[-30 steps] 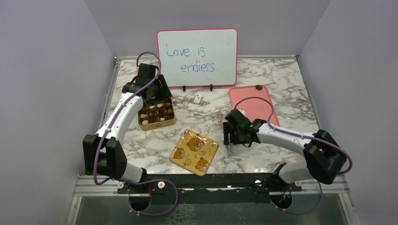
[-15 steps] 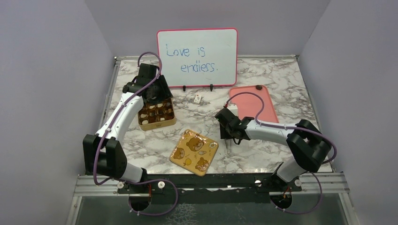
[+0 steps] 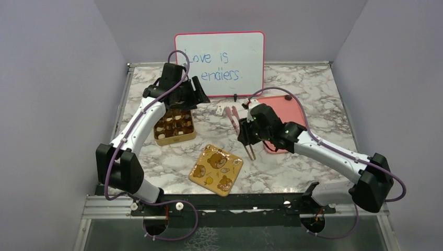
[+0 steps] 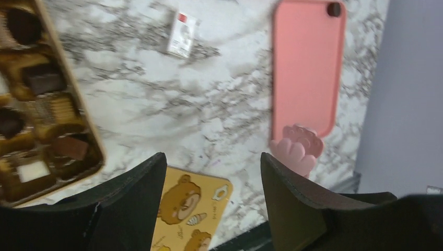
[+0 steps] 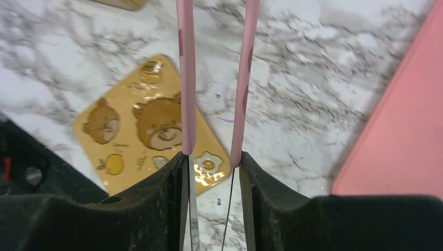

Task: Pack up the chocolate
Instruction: Pick up the clamp at the center of the board.

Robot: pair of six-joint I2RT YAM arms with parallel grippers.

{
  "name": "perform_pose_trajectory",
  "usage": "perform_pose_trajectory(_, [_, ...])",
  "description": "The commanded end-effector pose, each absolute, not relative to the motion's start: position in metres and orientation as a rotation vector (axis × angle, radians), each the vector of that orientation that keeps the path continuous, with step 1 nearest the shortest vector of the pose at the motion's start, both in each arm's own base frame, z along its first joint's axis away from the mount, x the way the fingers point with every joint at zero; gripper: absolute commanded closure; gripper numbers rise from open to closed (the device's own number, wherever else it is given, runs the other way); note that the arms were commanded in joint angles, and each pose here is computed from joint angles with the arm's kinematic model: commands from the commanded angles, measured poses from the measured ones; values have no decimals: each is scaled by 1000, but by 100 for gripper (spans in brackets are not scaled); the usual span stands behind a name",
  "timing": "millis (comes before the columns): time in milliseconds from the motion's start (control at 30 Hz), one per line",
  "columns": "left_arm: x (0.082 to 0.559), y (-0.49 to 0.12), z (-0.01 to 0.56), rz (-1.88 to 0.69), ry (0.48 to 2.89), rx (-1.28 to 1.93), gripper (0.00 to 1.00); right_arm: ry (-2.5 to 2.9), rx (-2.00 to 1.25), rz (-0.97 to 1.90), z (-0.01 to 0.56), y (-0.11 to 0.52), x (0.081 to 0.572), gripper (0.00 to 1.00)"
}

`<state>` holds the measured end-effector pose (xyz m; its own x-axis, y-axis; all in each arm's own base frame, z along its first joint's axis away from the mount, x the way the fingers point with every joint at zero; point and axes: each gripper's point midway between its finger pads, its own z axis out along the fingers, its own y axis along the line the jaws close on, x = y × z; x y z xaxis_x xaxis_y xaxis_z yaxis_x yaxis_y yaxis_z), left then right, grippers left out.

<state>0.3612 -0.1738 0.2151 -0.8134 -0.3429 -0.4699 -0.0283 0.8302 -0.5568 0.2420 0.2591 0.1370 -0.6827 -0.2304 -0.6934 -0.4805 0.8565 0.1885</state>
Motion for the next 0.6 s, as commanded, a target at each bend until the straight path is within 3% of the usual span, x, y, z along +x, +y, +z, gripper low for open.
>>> perform_pose_trajectory(0, [343,-230,241,-1080,2387,-190,31,2273,-719,656,174,284,223,58])
perform_pose_trajectory(133, [340,-251,257,-1280,2291,-203,29,2250,-794,674,187,298,229,58])
perform_pose_trajectory(233, [341,-250,260,-1267,2276,-200,29,2264,-844,676,187,305,233,58])
perform_pose_trajectory(400, [340,-227,244,-1056,2374,-295,29,2253,-847,702,193,315,237,58])
perform_pose_trajectory(567, [356,-195,279,-874,2240,-418,28,2280,-866,717,184,318,235,58])
